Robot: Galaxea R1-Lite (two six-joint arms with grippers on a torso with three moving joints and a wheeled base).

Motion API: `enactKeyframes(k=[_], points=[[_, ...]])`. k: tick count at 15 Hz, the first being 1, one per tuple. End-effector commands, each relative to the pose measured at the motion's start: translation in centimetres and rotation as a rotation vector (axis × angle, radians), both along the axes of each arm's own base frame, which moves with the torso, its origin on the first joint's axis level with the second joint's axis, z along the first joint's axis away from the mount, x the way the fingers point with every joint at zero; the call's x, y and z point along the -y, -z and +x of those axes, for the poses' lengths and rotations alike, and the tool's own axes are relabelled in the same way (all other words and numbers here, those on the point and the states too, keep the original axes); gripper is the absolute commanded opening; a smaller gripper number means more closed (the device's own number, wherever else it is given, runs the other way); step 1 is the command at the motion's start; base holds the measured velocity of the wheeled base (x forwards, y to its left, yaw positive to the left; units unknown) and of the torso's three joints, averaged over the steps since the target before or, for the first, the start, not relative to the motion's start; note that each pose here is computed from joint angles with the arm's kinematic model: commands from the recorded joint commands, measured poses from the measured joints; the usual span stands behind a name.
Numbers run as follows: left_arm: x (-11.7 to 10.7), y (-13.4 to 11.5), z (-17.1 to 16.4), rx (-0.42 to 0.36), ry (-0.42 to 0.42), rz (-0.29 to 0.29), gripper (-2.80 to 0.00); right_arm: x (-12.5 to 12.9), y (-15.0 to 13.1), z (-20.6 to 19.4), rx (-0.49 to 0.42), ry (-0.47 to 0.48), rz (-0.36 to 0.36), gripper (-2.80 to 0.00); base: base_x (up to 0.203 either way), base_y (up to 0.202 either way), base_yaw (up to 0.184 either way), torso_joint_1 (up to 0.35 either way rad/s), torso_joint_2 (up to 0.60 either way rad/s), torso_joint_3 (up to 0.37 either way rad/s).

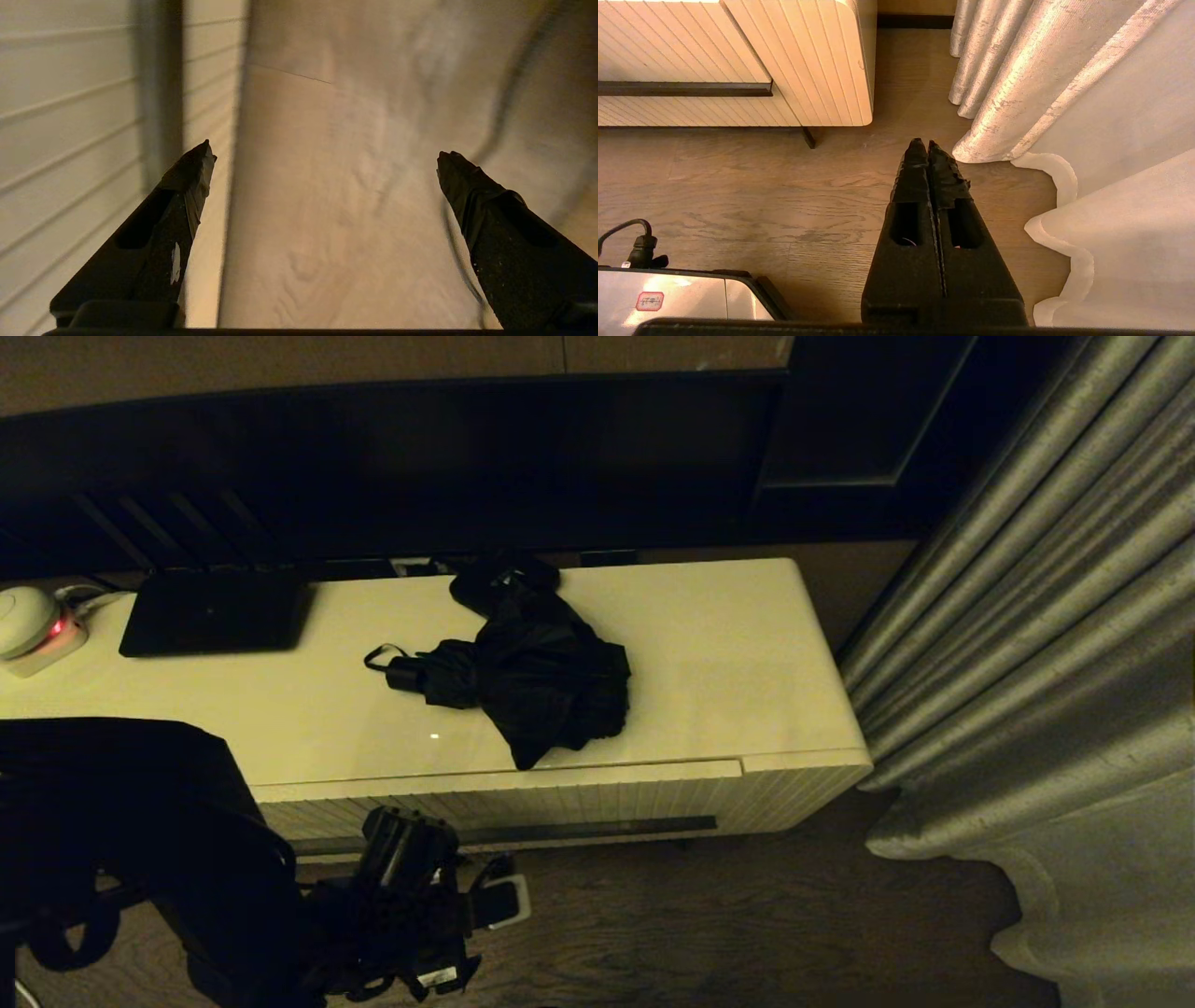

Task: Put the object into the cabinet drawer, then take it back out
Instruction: Open the drawer

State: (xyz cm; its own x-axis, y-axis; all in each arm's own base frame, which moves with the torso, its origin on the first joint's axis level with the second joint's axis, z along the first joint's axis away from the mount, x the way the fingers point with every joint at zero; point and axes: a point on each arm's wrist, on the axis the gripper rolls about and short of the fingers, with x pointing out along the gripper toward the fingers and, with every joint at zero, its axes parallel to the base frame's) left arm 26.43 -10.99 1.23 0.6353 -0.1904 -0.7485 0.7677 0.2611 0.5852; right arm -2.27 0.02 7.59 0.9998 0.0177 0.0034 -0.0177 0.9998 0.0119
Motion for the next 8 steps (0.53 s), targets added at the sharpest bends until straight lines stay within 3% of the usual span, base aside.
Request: enactKeyframes(k=[1, 3, 5, 8], points=[[0.2, -1.9, -0.4, -0.04, 0.029, -0.001, 0.0, 0.0, 0.0, 0.0, -0.002, -0.001, 0.0, -2.8, 0.0, 0.0, 0.0, 0.0, 0.0, 0.0], [0.5, -3.1, -0.3, -0.101, 0.025, -0.041, 0.0, 0.0, 0.0, 0.0, 0.0, -0.001, 0.0, -2.8, 0.0, 0.0, 0.0, 0.0, 0.0, 0.0], [1.6, -3.7, -0.4, -0.162, -0.026, -0.184, 0.0, 0.0, 0.0, 0.0, 0.0, -0.001, 0.0, -2.8, 0.0, 0.0, 0.0, 0.0, 0.0, 0.0], [2.2, -3.1, -0.3, -0.21, -0.092, -0.24, 0.0, 0.0, 0.0, 0.0, 0.0, -0.001, 0.0, -2.8, 0.0, 0.0, 0.0, 0.0, 0.0, 0.0]])
